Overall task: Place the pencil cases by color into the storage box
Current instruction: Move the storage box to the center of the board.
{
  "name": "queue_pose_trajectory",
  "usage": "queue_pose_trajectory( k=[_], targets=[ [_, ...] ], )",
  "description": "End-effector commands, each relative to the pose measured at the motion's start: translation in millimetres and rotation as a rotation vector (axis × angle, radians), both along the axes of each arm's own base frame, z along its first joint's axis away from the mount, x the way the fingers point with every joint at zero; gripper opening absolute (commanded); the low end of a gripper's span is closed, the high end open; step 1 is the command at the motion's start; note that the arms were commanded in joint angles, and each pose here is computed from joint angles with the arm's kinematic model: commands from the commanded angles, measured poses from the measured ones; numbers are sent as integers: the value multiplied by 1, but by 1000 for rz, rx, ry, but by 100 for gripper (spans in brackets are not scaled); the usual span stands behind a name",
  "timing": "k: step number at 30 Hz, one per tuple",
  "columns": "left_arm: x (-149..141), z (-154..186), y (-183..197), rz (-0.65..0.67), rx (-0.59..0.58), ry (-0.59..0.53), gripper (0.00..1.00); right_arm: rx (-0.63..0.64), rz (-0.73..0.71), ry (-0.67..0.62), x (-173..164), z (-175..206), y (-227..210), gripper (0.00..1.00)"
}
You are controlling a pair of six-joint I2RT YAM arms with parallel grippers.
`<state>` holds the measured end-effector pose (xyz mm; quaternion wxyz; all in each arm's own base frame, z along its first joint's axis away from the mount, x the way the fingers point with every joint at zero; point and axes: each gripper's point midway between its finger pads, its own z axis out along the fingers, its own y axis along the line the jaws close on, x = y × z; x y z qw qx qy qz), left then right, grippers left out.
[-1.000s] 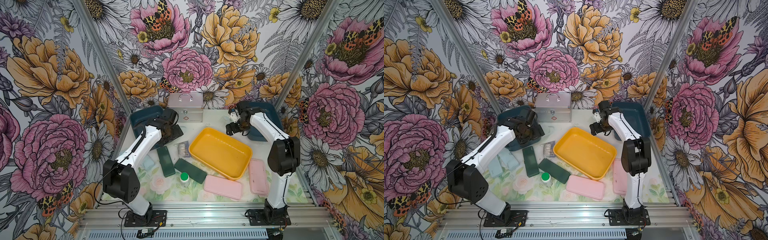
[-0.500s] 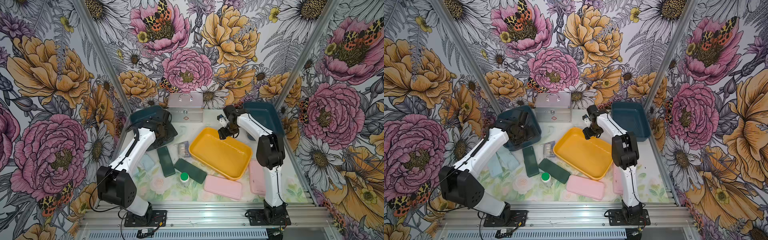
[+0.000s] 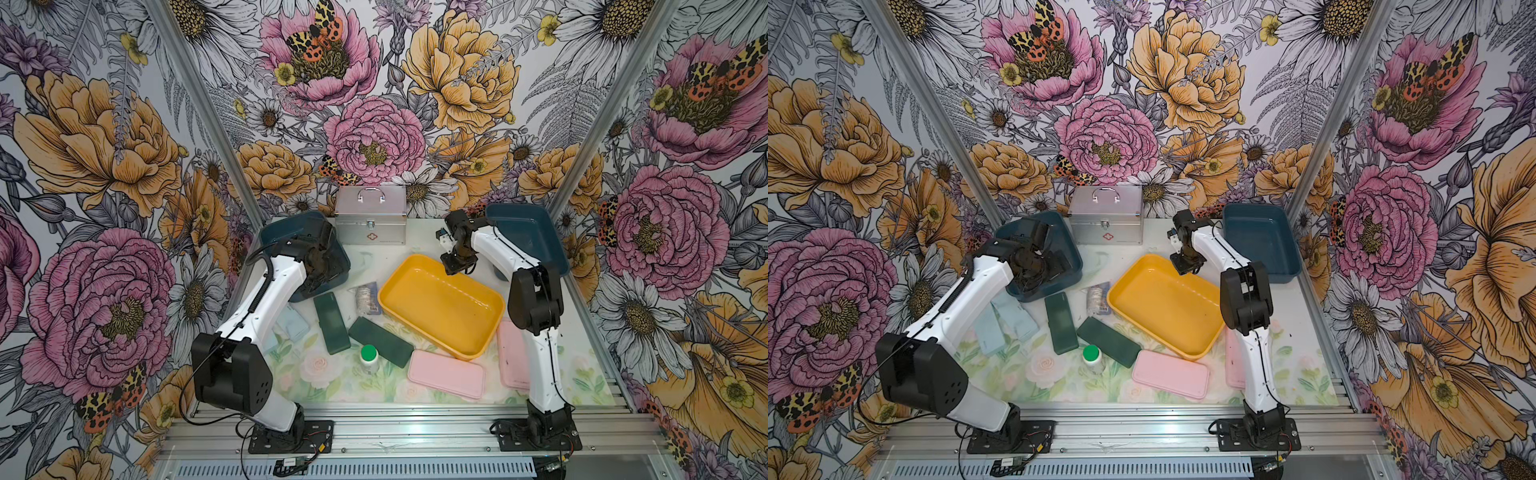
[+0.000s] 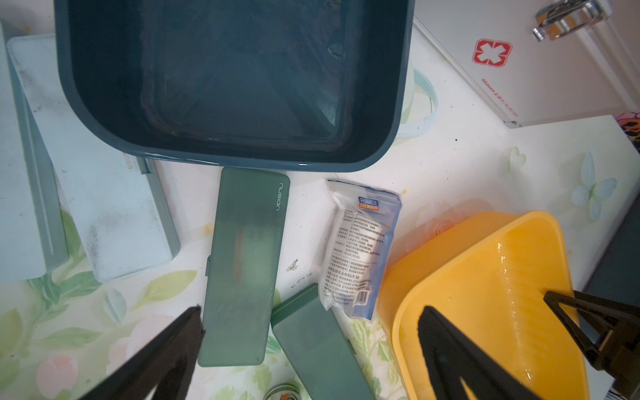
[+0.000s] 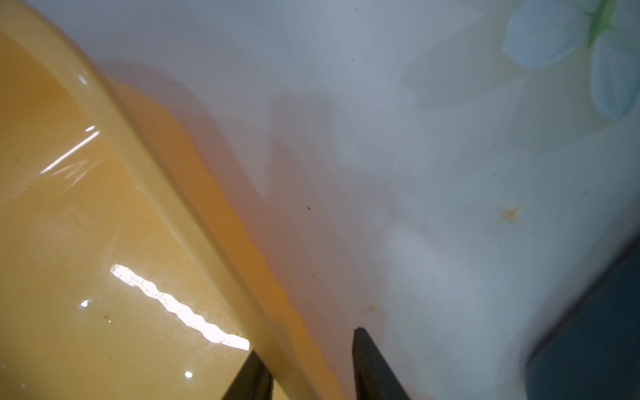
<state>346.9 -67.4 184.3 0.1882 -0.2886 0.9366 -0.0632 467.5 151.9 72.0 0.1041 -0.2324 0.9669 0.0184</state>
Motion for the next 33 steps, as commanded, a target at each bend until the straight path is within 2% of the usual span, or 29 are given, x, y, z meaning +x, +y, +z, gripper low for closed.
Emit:
queue_pose_trajectory(
  k=[1,9,16,23,33],
  targets=[
    [4,9,-1,-28,-20,-38,99,-8,-37,-25,10,4,-2,35],
    [7,9,-2,-34,-26,-46,99,8,-104,-25,15,4,-8,28],
    [9,7,-2,-36,-28,-47,99,30,-155,46,14,-8,-18,19],
    [11,6,-3,-38,-29,-48,99,32,-198,30,21,-4,-25,15],
    [17,4,-6,-43,-37,-49,99,36,-350,13,28,18,-67,14]
  ],
)
